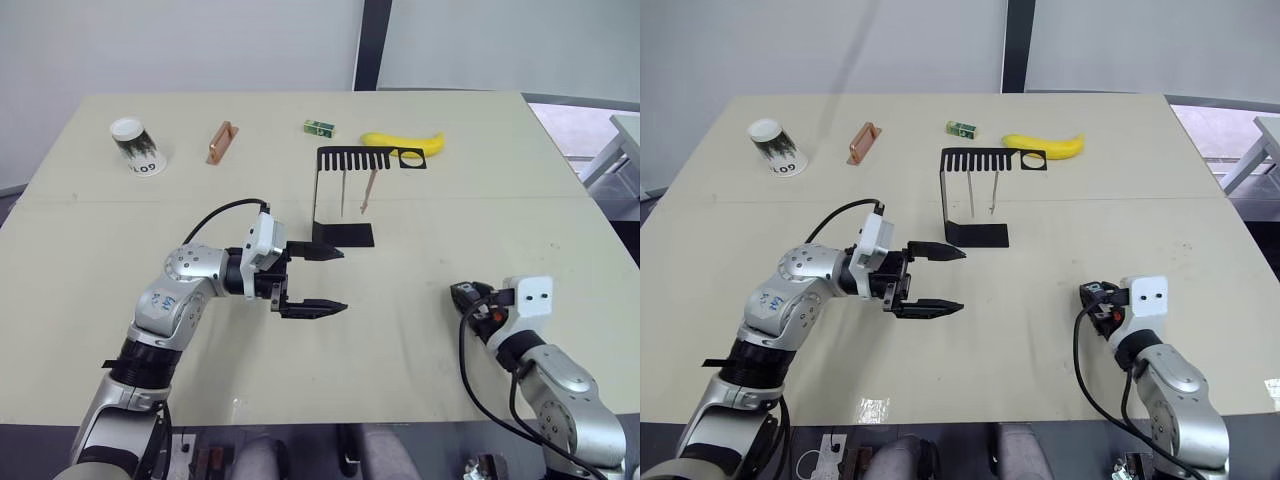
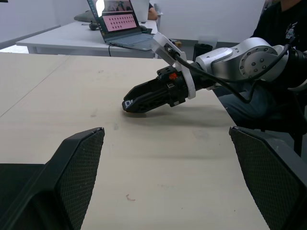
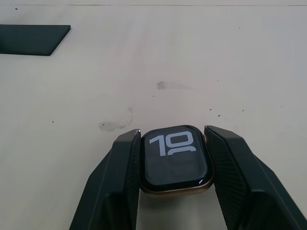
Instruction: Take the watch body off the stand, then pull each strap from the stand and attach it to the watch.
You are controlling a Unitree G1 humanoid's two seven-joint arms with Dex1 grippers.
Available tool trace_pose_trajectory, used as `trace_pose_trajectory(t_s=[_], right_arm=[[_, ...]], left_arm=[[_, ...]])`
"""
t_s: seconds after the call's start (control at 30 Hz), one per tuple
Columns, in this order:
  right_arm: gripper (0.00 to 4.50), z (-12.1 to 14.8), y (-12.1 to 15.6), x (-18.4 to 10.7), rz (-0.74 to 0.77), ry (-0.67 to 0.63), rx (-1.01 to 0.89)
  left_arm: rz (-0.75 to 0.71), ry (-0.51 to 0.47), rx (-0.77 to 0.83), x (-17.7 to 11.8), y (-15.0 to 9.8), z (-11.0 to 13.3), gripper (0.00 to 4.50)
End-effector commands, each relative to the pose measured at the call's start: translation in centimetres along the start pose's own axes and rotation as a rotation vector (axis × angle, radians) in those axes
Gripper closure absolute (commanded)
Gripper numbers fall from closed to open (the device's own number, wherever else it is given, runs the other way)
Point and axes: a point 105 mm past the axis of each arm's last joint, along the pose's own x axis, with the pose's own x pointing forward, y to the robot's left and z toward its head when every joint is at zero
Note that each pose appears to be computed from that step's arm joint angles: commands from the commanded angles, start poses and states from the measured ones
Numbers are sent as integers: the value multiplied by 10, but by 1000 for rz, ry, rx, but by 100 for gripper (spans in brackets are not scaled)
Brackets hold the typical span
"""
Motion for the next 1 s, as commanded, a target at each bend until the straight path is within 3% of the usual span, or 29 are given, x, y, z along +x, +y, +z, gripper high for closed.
trace_pose_trajectory(t_s=[0.03,1.0], right_arm=[[294,6,0,0,12,-38,12],[294,-15,-12,0,16,38,35]], left_arm=[[2,-10,42,-2,-1,11,0],[32,-8,43,-5,4,11,0]])
